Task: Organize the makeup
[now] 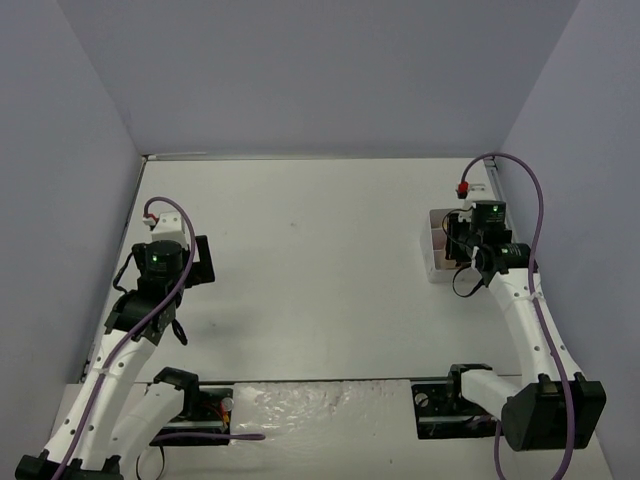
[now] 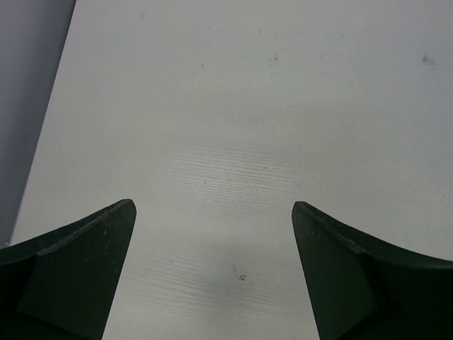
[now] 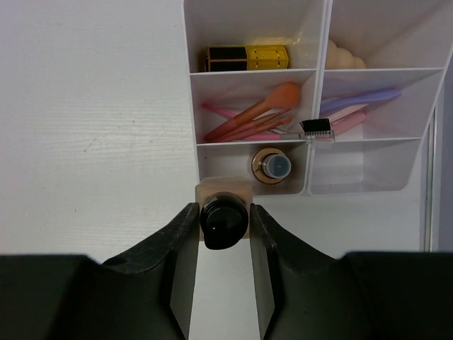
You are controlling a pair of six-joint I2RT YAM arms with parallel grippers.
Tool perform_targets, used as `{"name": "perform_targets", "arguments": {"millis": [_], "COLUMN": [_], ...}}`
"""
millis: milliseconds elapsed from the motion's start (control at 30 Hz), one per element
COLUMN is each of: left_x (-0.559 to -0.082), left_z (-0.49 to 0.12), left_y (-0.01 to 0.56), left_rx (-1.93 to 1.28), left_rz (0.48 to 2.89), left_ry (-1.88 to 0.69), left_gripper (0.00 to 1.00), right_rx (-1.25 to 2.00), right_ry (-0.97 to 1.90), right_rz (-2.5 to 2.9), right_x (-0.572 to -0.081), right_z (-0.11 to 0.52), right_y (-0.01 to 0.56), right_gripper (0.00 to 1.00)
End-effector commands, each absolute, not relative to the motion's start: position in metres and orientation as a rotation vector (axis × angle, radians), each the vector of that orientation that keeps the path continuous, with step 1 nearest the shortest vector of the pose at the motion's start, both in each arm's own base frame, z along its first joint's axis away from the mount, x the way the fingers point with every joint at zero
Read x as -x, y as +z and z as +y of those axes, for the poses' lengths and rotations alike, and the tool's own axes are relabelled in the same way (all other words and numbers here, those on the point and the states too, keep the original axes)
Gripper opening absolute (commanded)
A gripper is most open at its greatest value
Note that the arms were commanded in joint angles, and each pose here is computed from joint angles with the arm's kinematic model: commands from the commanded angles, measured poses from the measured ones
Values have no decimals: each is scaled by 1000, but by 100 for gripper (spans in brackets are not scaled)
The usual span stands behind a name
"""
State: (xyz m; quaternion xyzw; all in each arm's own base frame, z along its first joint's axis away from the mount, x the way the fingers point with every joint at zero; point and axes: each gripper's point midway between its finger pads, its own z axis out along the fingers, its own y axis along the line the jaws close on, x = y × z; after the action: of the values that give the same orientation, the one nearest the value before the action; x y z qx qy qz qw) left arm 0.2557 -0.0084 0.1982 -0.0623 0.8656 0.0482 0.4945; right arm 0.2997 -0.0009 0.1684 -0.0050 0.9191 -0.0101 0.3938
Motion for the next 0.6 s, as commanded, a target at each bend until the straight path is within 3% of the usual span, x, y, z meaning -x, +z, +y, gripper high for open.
{"name": "perform_targets", "arguments": {"millis": [0,567], "left_x": [-263,-259], "left_z": [-8,-8], "left_y": [223,231], "left_rx": [147,135], "left_rz": [2008,1977], "left_ry": [120,125], "left_gripper": [91,91], "right_rx": [55,58], "right_ry": [-37,11], "right_rz": [2180,2215], "right_x": [-328,-338], "right_z": [-6,-7], "right_y": [196,164], "right_gripper": [0,0]}}
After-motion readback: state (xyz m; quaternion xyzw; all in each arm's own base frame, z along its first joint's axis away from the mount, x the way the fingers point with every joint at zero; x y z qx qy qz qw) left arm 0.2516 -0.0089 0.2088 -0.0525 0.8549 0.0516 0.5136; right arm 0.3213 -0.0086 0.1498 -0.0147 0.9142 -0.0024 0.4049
